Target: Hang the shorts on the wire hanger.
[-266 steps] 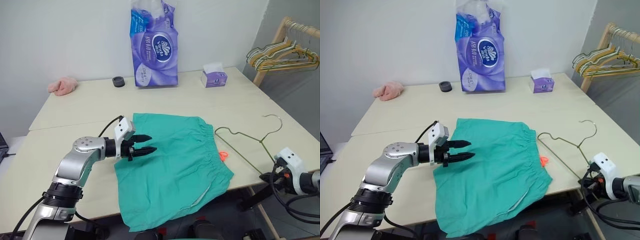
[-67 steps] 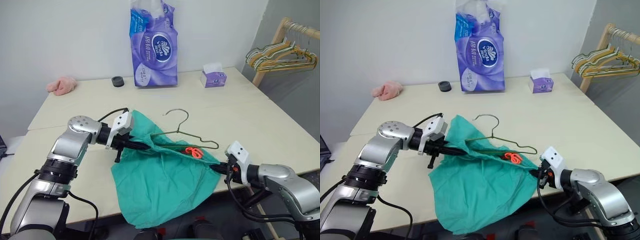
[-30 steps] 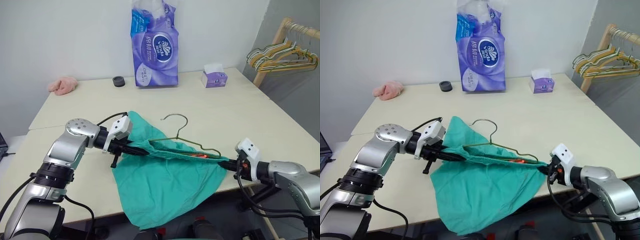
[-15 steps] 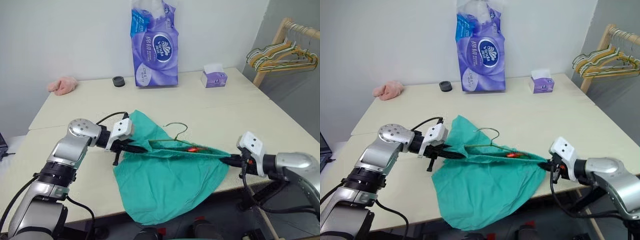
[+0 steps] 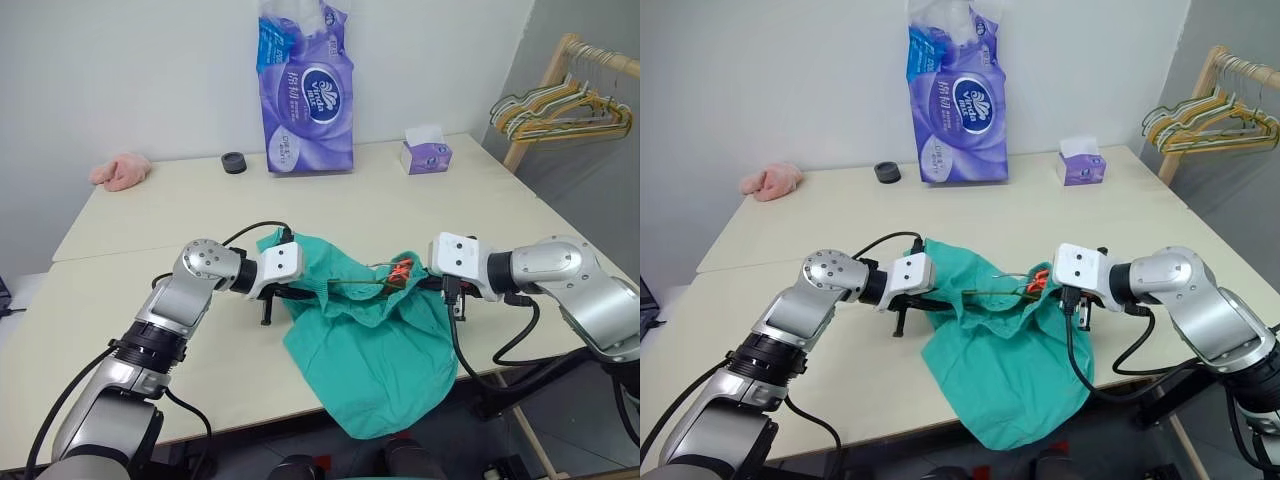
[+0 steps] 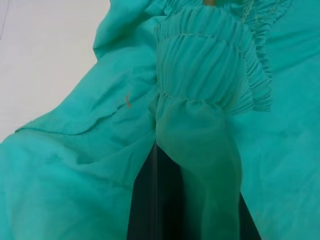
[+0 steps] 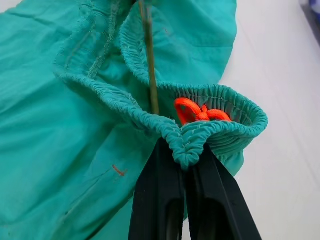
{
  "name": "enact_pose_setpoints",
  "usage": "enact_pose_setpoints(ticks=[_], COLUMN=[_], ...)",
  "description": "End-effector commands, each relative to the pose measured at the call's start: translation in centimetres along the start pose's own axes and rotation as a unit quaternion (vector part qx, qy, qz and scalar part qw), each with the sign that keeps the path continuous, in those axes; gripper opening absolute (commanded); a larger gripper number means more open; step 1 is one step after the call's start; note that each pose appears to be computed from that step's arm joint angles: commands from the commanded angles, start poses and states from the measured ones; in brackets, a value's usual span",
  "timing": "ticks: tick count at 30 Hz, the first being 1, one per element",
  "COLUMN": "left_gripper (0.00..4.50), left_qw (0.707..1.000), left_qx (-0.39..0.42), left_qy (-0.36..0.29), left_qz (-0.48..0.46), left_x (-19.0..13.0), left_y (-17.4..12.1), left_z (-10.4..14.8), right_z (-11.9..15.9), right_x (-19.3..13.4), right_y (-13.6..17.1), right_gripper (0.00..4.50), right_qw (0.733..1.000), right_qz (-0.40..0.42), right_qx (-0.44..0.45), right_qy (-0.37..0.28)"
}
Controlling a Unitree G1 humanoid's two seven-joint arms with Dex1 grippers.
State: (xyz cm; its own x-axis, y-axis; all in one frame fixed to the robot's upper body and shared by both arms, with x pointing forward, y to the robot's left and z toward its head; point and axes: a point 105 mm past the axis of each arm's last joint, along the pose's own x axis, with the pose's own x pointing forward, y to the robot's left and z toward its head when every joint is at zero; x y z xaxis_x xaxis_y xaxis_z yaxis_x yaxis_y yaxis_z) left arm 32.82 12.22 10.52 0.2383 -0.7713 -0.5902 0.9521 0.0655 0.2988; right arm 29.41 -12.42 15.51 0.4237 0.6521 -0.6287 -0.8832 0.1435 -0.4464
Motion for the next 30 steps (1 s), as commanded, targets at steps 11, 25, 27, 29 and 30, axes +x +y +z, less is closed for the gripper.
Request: enact_pose_setpoints(ticks=[11, 25, 27, 29, 30], left_gripper=[0.00, 0.00, 0.00, 0.00, 0.00], left_qw=[0.998, 0.999, 0.999, 0.999, 0.999], left_qx=[0.005, -0.005, -0.005, -0.005, -0.005], left_qy=[-0.047, -0.047, -0.047, -0.048, -0.048], left_qz=[0.042, 0.007, 0.002, 0.000, -0.001], left_x=[1.1, 1.3, 1.4, 1.4, 1.4], left_y=[0.8, -0.9, -1.2, -1.3, -1.3], left_z=[2.3, 2.2, 2.2, 2.2, 2.2], right_z=[1.7, -0.4, -1.5, -2.9, -3.2], right_x=[0.3, -2.9, -3.1, -2.9, -2.8], right_y=[-0.9, 0.2, 0.1, 0.4, 0.5], right_gripper=[0.27, 4.47, 4.47, 4.47, 4.47], right_qw=[0.999, 1.000, 0.998, 0.997, 0.996], right_qz=[-0.021, -0.019, -0.035, -0.044, -0.045], right_qx=[-0.048, 0.010, 0.031, 0.048, 0.054], right_qy=[-0.015, 0.022, 0.036, 0.051, 0.053])
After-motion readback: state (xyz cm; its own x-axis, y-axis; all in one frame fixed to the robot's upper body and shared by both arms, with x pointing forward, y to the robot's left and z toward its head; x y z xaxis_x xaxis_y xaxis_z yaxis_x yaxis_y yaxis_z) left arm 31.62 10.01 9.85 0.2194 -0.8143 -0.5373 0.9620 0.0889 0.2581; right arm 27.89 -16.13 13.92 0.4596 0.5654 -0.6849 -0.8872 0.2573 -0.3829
